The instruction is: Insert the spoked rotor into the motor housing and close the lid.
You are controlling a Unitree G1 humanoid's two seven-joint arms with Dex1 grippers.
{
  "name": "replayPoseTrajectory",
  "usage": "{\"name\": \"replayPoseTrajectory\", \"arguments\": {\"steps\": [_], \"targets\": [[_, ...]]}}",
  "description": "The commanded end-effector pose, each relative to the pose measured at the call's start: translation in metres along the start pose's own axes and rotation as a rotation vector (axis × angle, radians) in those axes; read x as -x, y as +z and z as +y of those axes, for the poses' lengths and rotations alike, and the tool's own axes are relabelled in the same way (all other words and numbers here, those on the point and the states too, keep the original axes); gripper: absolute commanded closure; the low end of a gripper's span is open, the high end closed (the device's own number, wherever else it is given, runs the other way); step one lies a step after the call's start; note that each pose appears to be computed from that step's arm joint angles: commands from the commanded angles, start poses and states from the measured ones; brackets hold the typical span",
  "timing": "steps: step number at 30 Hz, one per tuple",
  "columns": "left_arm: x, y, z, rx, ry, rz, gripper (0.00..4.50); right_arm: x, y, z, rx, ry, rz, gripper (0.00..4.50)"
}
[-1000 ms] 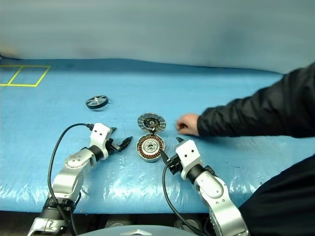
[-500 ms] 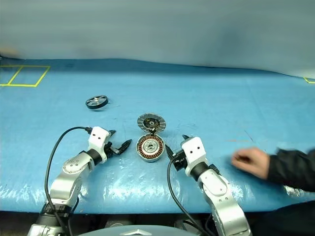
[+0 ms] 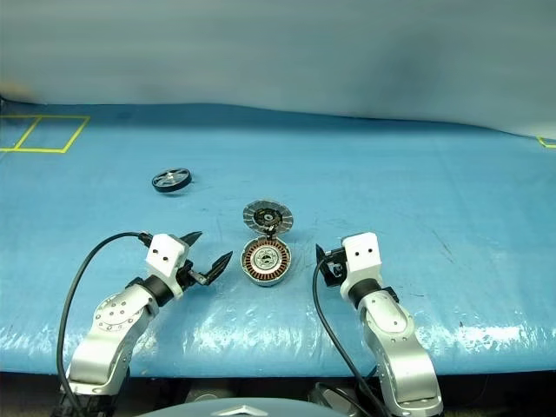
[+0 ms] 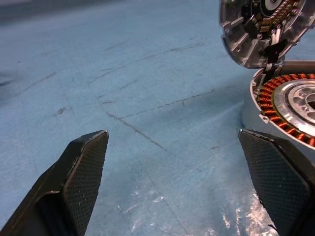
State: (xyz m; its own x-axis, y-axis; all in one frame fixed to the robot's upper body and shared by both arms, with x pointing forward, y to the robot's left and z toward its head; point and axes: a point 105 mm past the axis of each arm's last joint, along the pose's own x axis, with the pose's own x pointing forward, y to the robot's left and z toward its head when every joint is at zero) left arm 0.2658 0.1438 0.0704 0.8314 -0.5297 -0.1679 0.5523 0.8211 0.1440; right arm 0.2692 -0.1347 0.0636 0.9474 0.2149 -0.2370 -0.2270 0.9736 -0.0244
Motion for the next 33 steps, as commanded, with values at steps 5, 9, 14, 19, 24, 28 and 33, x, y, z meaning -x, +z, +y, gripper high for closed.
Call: {"name": "replayPoseTrajectory", "arguments": {"steps": [5,9,14,19,24,28,33], "targets": [[0.001,0.016,-0.031,-0.04,-0.144,-0.036,0.0,-0.005,-0.014,-0.006,-0.004,-0.056,0.011,0.68],[0.002,0.013,-0.051,-0.026,-0.239,-0.032,0.0,-0.004,-0.031,-0.007,-0.028,-0.07,0.065,0.68],[0.006,0.012,-0.073,-0.063,-0.342,-0.039,0.0,0.001,-0.056,-0.009,-0.018,-0.067,0.148,0.68],[0.006,0.011,-0.078,-0.045,-0.364,-0.04,0.0,0.003,-0.064,-0.014,0.008,-0.085,0.17,1.84],[0.005,0.011,-0.075,-0.061,-0.338,-0.041,0.0,0.005,-0.066,-0.013,0.004,-0.083,0.178,3.49],[0.005,0.01,-0.071,-0.07,-0.317,-0.037,0.0,0.011,-0.065,-0.011,0.044,-0.053,0.19,3.84],[0.006,0.008,-0.064,-0.078,-0.288,-0.025,0.0,0.023,-0.031,0.019,0.196,0.224,0.129,3.84]]}}
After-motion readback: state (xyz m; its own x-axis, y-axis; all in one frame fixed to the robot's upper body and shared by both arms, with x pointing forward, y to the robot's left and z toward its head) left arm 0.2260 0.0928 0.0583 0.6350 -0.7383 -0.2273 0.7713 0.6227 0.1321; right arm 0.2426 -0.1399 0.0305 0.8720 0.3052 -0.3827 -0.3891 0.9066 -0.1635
